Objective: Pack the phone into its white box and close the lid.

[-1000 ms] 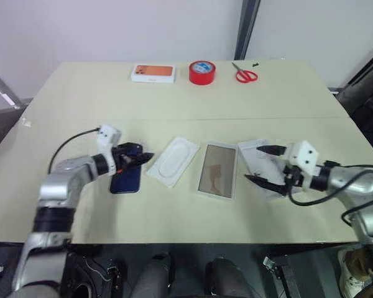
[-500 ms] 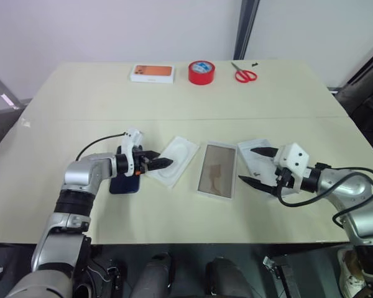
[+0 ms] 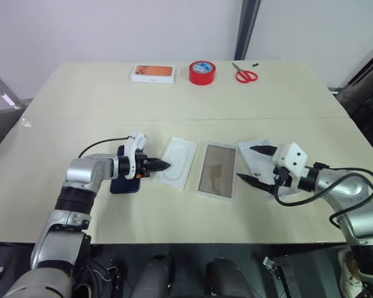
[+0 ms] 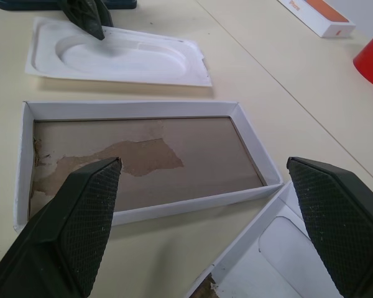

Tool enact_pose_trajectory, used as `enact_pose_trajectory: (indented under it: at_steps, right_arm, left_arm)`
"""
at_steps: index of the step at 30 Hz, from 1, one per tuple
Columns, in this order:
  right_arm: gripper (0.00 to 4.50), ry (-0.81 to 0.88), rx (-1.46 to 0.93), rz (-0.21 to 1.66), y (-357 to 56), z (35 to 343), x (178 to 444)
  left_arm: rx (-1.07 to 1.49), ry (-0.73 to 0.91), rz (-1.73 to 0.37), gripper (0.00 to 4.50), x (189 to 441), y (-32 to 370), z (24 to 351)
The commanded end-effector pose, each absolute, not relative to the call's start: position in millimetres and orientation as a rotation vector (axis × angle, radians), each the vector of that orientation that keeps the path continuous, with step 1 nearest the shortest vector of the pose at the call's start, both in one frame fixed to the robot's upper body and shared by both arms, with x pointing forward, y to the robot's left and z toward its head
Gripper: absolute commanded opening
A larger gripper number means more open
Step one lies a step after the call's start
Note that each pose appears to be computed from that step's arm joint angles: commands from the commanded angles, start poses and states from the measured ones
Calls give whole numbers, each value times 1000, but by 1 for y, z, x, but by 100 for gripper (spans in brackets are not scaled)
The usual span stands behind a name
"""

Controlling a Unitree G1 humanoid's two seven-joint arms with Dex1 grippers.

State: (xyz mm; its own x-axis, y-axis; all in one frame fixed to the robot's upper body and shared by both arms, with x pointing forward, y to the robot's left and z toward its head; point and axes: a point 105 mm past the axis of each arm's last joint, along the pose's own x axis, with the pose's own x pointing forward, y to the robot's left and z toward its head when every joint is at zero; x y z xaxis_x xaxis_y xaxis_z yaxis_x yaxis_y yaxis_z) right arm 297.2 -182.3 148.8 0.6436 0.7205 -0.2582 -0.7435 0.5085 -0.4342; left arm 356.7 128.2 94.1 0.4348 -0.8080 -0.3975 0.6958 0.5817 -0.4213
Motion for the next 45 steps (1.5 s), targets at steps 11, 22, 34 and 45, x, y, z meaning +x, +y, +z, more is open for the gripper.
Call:
enact_pose_trajectory:
  at_steps: [11, 22, 34, 45]
  right_arm:
    - [450, 19, -520, 1022, -148, 158, 286]
    - [450, 193, -420, 1237, -93, 123, 258]
    - [96, 318, -607, 1259, -103, 87, 274]
    - [2, 115, -705, 1316, -62, 109, 307]
  left_arm:
    - [-239, 670, -921, 5, 351, 128, 81]
    - [-465, 465, -854, 5, 371, 129, 130]
    - [-534, 337, -775, 0, 377, 134, 155]
    - [-630, 281, -788, 0, 379, 116, 177]
